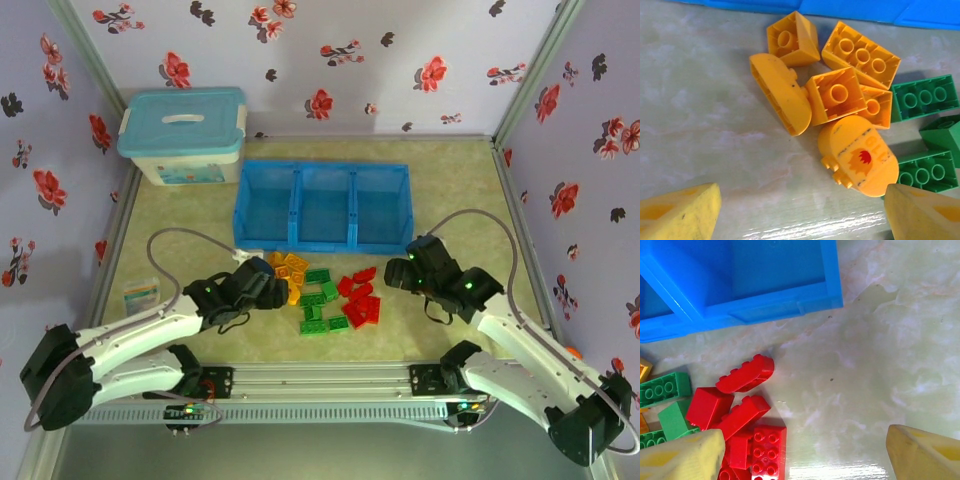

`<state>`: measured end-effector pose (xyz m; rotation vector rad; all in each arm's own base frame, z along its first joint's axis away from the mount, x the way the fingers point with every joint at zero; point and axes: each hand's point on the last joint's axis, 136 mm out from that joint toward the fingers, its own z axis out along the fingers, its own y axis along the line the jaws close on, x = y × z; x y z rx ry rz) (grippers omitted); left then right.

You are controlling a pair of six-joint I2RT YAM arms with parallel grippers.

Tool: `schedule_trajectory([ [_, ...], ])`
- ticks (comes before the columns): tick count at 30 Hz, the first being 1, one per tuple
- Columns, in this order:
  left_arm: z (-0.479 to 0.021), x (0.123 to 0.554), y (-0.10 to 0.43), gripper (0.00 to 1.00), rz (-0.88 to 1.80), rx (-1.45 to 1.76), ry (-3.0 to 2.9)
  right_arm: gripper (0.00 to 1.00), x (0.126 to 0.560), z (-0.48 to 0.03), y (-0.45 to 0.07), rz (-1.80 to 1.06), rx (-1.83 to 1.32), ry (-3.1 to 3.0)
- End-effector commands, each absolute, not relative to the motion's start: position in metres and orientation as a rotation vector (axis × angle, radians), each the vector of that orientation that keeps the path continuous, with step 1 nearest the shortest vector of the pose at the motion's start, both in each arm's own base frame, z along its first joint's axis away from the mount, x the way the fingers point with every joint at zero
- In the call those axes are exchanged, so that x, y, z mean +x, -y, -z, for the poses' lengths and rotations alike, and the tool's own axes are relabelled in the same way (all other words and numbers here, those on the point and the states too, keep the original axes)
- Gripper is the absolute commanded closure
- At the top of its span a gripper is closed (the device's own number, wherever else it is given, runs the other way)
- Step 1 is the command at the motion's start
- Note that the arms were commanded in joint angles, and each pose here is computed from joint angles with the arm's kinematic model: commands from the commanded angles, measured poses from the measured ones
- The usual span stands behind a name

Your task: Sort the legos into containers by color

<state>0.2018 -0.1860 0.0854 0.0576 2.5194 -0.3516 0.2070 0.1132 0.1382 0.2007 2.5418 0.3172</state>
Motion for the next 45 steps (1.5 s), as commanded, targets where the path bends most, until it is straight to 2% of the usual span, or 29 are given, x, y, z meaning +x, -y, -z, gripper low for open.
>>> schedule_trajectory([
  [1,-0.092,0.207,0.197,0.18,0.413,0.004,-2.491,0.17,0.213,-0.140,-0.118,-0.335,0.232,-2.508],
  [15,-0.079,0.230,0.222,0.34,0.301,0.043,-2.545,0.22,0.226,-0.142,-0.139,-0.336,0.174,-2.515],
  [31,-0.069,0.252,0.228,0.41,0.144,0.040,-2.594,0.22,0.229,-0.141,-0.138,-0.317,0.161,-2.503],
  [45,-0.060,0.259,0.229,0.42,0.100,0.050,-2.615,0.23,0.231,-0.136,-0.141,-0.317,0.162,-2.508],
])
